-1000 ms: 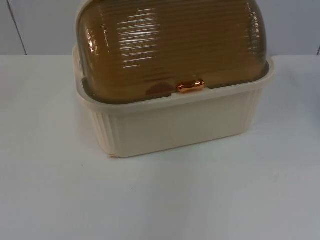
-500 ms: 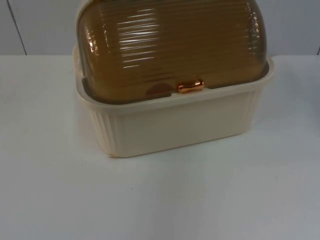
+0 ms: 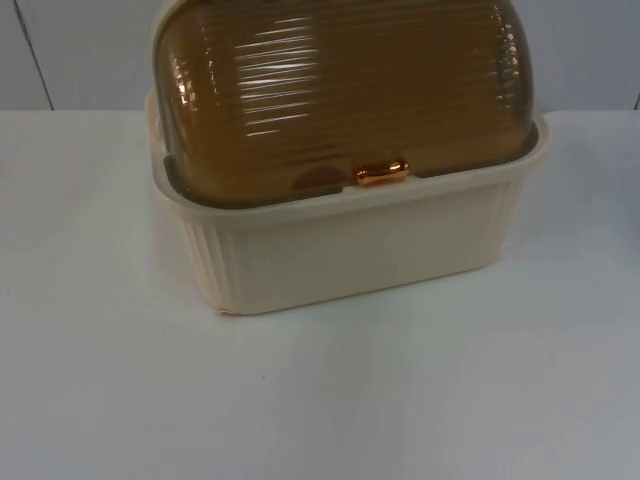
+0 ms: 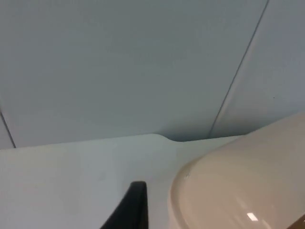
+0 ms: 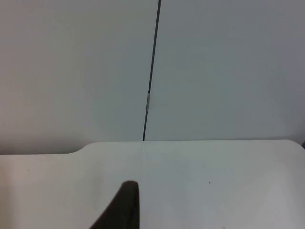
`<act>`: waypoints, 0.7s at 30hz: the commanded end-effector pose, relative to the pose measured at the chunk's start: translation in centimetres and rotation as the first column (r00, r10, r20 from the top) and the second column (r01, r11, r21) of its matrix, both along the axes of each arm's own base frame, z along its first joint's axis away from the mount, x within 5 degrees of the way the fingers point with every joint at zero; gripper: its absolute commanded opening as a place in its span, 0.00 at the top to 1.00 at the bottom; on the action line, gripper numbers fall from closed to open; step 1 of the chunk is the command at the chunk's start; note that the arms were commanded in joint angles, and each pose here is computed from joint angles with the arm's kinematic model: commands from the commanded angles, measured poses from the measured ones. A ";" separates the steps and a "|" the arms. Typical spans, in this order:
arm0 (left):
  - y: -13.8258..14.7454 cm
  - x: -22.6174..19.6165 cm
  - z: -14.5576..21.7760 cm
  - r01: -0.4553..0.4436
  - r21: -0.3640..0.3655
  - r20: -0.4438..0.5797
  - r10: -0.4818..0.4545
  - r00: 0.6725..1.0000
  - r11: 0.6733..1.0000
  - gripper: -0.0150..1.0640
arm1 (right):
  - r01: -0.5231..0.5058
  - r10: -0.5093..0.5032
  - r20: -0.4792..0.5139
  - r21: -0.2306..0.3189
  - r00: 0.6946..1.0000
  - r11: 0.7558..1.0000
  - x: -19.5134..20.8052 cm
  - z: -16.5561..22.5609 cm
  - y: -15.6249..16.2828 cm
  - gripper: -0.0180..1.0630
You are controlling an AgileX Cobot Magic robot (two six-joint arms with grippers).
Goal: Open the box lid with the left hand, place the block into the box with the right hand, then close the box lid with the left hand.
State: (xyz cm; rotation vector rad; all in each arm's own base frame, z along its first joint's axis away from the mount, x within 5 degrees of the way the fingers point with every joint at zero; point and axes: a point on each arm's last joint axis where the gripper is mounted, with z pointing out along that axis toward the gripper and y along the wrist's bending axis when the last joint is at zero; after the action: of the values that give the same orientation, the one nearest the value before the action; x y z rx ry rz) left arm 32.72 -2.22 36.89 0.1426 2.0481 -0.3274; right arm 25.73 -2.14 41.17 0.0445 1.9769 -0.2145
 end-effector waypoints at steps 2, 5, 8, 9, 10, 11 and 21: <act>0.0 -0.4 0.5 -0.008 -0.023 0.011 0.008 1.000 1.000 0.02 | 0.008 -0.008 0.032 0.009 0.999 1.000 -0.6 0.8 -0.1 0.02; 0.0 -0.4 0.5 -0.007 -0.023 0.010 0.007 1.000 1.000 0.02 | 0.017 -0.016 0.066 -0.010 0.998 1.000 -1.6 1.6 -0.2 0.02; 0.1 -0.3 0.5 -0.017 -0.022 0.020 0.017 1.000 1.000 0.02 | 0.023 -0.019 0.094 -0.039 0.995 0.999 -2.5 2.3 -0.2 0.02; 0.2 -0.3 0.6 -0.025 -0.023 0.030 0.026 0.999 0.999 0.02 | 0.032 -0.025 0.110 -0.065 0.994 0.997 -3.0 2.7 -0.4 0.02; 0.2 -0.3 0.7 -0.033 -0.043 0.030 0.035 0.999 0.999 0.02 | 0.042 -0.033 0.130 -0.072 0.991 0.997 -3.6 3.2 -0.4 0.02; 0.2 -0.3 0.7 -0.033 -0.043 0.030 0.035 0.999 0.999 0.02 | 0.042 -0.033 0.130 -0.072 0.991 0.997 -3.6 3.2 -0.4 0.02; -0.3 -1.3 -0.3 0.045 -0.012 -0.114 -0.047 0.992 0.999 0.02 | 0.118 -0.158 0.222 0.185 0.962 0.976 -6.7 4.7 -0.5 0.02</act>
State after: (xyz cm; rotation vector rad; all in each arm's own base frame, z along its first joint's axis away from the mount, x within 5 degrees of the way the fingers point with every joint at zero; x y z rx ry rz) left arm 31.83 -2.52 36.50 0.1659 2.1410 -0.3738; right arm 19.49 -2.58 45.56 0.2551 1.7716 -0.1566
